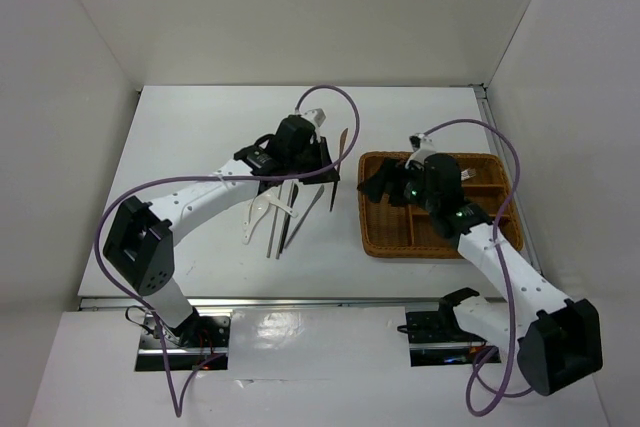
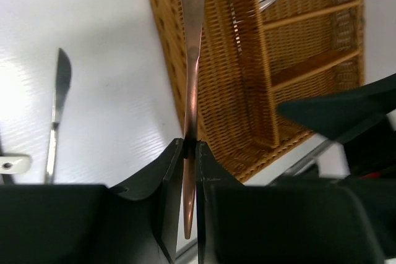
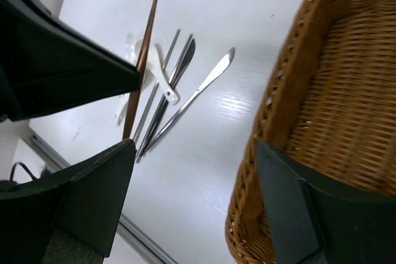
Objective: Sort the eating utensils into containers
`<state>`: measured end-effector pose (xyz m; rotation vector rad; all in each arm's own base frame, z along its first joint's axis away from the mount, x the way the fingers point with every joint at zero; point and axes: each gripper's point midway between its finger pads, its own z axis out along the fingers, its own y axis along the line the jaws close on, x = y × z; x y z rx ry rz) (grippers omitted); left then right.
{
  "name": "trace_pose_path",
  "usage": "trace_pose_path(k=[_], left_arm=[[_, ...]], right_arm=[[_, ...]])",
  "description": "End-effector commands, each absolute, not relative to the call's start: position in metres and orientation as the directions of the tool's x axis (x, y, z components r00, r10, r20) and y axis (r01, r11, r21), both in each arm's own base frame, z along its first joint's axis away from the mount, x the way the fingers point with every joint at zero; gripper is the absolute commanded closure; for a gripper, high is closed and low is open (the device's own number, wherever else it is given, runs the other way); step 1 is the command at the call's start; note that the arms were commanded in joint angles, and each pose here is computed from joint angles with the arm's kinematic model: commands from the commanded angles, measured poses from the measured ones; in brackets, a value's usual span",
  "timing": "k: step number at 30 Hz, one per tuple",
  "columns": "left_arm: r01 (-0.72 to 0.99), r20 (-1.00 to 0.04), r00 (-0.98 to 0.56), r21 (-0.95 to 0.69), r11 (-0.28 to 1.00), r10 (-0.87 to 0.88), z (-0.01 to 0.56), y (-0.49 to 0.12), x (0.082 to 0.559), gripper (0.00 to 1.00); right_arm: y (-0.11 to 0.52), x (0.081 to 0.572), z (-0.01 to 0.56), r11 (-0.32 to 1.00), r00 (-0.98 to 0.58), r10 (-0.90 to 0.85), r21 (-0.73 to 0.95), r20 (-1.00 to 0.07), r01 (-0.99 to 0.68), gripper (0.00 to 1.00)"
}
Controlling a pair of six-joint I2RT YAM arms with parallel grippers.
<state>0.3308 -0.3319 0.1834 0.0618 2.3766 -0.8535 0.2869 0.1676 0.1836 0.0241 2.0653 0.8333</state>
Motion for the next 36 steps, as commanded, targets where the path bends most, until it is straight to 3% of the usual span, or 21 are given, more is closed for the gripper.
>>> trace_pose_path(k=[1, 16, 19, 21, 24, 28, 29, 31, 33, 34, 36], left_arm=[[0.264, -0.580, -0.776, -0.653, 0.710, -0.246, 0.230, -0.354, 0.343, 0.87], [0.249, -0.561, -0.784, -0.676, 0.694, -0.266, 0.234, -0.369, 0.331, 0.87], [0.252, -0.558, -0.787, -0.679, 0.689, -0.262, 0.231, -0.370, 0.329, 0.87], [0.259, -0.558, -0.790, -0.679, 0.687, -0.254, 0.231, -0.373, 0.326, 0.87], [0.249, -0.544, -0.800, -0.685, 0.684, -0.254, 0.228, -0.374, 0.323, 0.87], [0.276, -0.567, -0.790, -0.670, 0.690, -0.234, 0.231, -0.373, 0.324, 0.84], [0.257, -0.566, -0.789, -0.656, 0.709, -0.238, 0.228, -0.371, 0.327, 0.82], [0.220, -0.589, -0.776, -0.588, 0.779, -0.225, 0.217, -0.355, 0.332, 0.68], [0.171, -0.612, -0.754, -0.534, 0.828, -0.239, 0.213, -0.338, 0.342, 0.54], [0.151, -0.622, -0.747, -0.502, 0.851, -0.235, 0.215, -0.325, 0.344, 0.40], [0.124, -0.655, -0.718, -0.455, 0.882, -0.236, 0.219, -0.306, 0.349, 0.35]], right_arm=[[0.195, 0.300, 0.214, 0.768, -0.523, 0.275, 0.511, -0.807, -0.385, 0.14], [0.236, 0.313, 0.196, 0.780, -0.548, 0.219, 0.482, -0.807, -0.398, 0.14], [0.239, 0.314, 0.196, 0.782, -0.548, 0.216, 0.479, -0.808, -0.399, 0.26], [0.240, 0.316, 0.195, 0.781, -0.546, 0.217, 0.479, -0.809, -0.399, 0.44], [0.240, 0.322, 0.196, 0.791, -0.541, 0.221, 0.474, -0.811, -0.387, 0.55], [0.226, 0.327, 0.187, 0.831, -0.565, 0.280, 0.490, -0.776, -0.261, 0.86], [0.220, 0.330, 0.188, 0.841, -0.565, 0.317, 0.501, -0.762, -0.203, 0.96], [0.199, 0.333, 0.179, 0.861, -0.566, 0.413, 0.508, -0.714, -0.013, 0.99], [0.176, 0.335, 0.169, 0.861, -0.549, 0.472, 0.495, -0.689, 0.119, 1.00], [0.156, 0.332, 0.156, 0.859, -0.554, 0.499, 0.465, -0.666, 0.215, 1.00], [0.130, 0.330, 0.154, 0.806, -0.502, 0.592, 0.483, -0.631, 0.342, 1.00]])
